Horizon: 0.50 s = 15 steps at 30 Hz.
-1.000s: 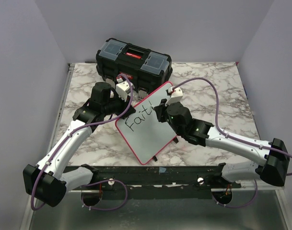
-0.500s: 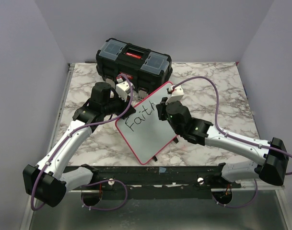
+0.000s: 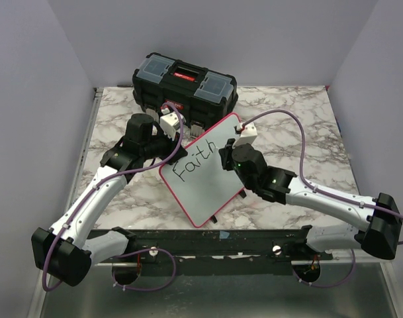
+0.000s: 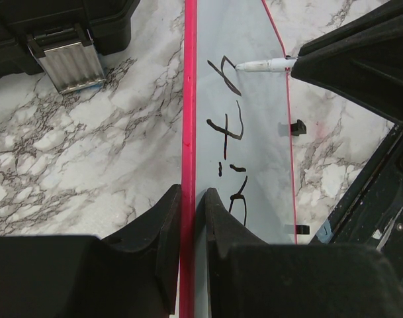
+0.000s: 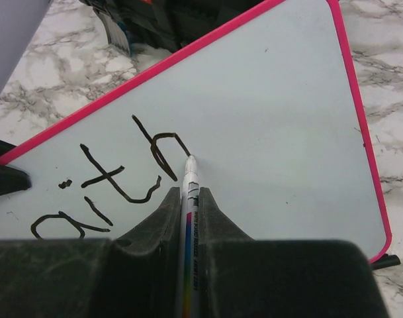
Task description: Write a sentence on the whiteboard
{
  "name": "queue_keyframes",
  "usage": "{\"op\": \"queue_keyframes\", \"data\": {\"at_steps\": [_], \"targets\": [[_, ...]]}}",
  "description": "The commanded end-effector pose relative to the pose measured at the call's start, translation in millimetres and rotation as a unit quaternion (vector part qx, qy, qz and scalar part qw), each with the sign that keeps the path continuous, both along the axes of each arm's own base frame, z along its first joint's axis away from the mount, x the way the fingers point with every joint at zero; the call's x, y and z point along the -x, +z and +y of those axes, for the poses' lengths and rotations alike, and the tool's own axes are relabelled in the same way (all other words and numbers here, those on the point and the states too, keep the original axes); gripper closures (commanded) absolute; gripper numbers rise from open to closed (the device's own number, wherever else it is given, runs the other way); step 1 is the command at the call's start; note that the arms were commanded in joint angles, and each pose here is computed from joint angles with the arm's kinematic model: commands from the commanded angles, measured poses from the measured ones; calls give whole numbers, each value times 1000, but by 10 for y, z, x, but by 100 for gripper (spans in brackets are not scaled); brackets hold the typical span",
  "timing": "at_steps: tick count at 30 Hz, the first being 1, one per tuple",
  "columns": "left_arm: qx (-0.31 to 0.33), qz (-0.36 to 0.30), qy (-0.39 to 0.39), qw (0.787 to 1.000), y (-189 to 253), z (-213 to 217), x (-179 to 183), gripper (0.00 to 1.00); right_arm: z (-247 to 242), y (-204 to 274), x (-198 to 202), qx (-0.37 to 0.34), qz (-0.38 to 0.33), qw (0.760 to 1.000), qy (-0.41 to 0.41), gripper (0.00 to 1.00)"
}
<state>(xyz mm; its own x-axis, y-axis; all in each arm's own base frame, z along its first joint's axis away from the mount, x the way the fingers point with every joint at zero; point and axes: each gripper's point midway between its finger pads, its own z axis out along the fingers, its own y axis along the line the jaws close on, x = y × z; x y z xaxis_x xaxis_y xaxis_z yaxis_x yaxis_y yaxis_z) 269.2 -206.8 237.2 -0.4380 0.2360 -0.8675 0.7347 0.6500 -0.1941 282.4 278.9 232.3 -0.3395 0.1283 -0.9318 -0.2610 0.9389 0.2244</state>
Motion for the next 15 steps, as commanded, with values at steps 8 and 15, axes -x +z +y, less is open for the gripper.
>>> {"op": "queue_keyframes", "data": {"at_steps": [8, 15], "targets": [[-1, -56, -11, 998, 186, -1, -23, 100, -227, -209, 164, 4, 32, 999, -7, 99], [-2, -56, -10, 998, 180, 0, -27, 100, -429, -9, 224, -1, 19, 1000, -24, 99]]}}
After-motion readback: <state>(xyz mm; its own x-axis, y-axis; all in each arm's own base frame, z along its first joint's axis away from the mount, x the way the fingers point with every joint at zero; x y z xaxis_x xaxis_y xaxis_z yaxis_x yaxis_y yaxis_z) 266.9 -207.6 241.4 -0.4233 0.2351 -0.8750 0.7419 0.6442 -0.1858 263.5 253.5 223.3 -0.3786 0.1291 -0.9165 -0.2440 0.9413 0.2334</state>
